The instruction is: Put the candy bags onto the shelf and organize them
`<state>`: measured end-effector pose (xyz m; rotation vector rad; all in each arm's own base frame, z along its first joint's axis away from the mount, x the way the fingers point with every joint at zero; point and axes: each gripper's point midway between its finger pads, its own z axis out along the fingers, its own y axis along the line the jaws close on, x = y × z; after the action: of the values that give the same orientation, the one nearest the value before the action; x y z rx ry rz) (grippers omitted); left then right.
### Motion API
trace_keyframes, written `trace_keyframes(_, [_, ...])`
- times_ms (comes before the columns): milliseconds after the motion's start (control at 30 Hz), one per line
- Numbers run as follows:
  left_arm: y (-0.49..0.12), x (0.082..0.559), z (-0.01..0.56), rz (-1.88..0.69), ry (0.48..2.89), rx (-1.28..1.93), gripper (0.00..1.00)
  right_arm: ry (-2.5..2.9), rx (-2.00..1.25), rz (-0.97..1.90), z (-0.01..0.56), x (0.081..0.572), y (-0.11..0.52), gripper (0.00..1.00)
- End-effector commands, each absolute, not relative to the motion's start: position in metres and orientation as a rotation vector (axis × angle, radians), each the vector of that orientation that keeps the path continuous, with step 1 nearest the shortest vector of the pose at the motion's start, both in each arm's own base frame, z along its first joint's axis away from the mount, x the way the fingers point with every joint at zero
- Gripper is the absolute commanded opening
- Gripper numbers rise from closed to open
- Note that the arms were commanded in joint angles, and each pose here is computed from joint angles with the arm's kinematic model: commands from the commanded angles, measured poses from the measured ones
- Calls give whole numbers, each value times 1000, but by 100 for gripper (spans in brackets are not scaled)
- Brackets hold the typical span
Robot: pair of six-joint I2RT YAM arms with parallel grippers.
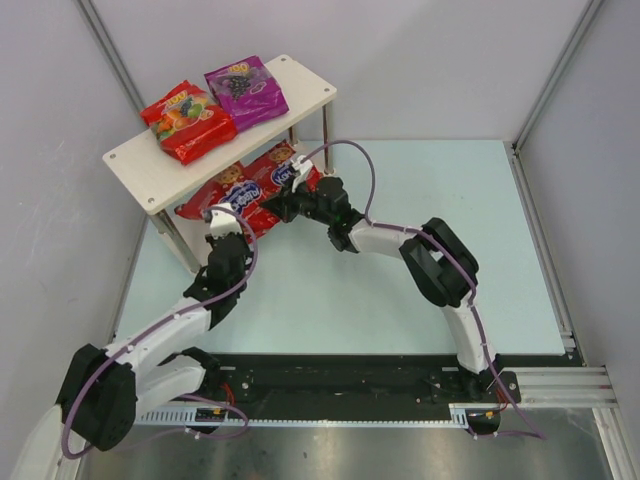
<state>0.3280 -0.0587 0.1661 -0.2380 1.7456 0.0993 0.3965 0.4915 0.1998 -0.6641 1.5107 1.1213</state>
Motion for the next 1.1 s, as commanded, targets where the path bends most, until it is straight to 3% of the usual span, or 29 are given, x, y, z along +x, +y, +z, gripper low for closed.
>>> trace_keyframes(0, [-51, 348, 199, 44, 1608, -300, 0, 1341, -698, 1180, 248, 400, 509, 0])
trace_keyframes(533, [-8, 366, 188, 157, 1622, -357, 0, 1403, -646, 1157, 217, 422, 523, 0])
trace_keyframes(633, [-2, 366, 181, 182, 1637, -377, 5, 1425, -632, 1139, 208, 426, 524, 0])
trace_keyframes(733, [5, 363, 177, 215, 1644, -403, 23, 1447, -633, 1135, 198, 428, 526, 0])
trace_keyframes(767, [8, 362, 175, 226, 1646, -411, 40, 1453, -632, 1133, 195, 429, 526, 0])
trace_keyframes(833, [13, 360, 176, 248, 1644, -435, 60, 1469, -630, 1133, 187, 430, 526, 0])
trace_keyframes(867, [15, 358, 175, 259, 1652, -441, 76, 1472, -625, 1133, 186, 431, 527, 0])
trace_keyframes(933, [18, 354, 175, 268, 1657, -457, 86, 1481, -628, 1135, 182, 431, 526, 6])
trace_keyframes(1033, [16, 347, 180, 234, 1644, -464, 100, 1472, -644, 1156, 184, 425, 526, 26])
trace_keyframes(1067, [16, 344, 187, 215, 1626, -466, 100, 1465, -646, 1159, 186, 425, 526, 38])
